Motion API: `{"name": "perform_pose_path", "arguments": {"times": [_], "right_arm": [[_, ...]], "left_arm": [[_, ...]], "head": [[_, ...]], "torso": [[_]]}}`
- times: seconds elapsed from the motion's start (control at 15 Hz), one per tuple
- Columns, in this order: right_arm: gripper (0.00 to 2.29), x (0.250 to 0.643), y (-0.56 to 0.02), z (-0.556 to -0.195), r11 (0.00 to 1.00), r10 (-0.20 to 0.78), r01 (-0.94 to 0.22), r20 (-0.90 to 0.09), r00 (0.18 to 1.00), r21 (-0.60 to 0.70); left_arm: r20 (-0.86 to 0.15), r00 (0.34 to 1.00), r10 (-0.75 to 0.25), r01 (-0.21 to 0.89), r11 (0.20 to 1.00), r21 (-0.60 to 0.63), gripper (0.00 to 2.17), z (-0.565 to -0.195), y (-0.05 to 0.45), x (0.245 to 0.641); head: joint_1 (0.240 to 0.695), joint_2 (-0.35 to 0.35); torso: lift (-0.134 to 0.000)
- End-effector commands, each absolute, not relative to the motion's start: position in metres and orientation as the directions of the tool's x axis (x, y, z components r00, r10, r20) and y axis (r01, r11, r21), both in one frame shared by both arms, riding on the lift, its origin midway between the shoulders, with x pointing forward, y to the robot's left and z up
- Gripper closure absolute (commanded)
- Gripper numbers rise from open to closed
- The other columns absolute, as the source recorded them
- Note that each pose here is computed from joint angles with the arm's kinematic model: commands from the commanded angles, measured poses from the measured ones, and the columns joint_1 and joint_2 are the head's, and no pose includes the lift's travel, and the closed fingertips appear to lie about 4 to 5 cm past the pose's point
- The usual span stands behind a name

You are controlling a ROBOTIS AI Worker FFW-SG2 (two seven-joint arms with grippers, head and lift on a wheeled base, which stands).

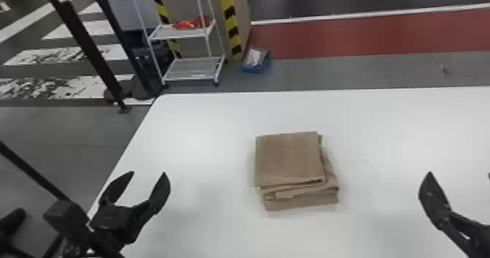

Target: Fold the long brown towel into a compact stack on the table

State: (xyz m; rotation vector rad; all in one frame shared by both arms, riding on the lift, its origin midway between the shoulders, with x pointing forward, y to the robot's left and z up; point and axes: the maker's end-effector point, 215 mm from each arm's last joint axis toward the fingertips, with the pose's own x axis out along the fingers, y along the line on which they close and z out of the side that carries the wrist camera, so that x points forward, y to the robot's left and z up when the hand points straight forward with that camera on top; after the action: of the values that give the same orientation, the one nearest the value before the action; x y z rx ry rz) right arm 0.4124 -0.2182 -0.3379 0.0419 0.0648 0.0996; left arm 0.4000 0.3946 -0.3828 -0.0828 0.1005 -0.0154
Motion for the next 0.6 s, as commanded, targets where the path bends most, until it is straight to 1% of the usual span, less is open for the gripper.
{"name": "perform_pose_path", "arguments": {"times": [0.0, 0.53], "right_arm": [[0.09, 0.4116, -0.2169, -0.3379, 0.994, 0.103, -0.100, -0.062, 0.993, 0.042], [0.09, 0.4077, -0.2173, -0.3351, 0.994, 0.100, -0.098, -0.064, 0.993, 0.038]], "left_arm": [[-0.104, 0.994, -0.015, 0.006, 0.996, -0.088, 0.12, -0.3853, 0.3963, 0.3950], [-0.098, 0.995, -0.024, 0.016, 0.997, -0.081, 0.12, -0.3780, 0.3925, 0.3872]], "head": [[0.695, 0.242], [0.695, 0.248]], "torso": [[-0.124], [-0.124]]}}
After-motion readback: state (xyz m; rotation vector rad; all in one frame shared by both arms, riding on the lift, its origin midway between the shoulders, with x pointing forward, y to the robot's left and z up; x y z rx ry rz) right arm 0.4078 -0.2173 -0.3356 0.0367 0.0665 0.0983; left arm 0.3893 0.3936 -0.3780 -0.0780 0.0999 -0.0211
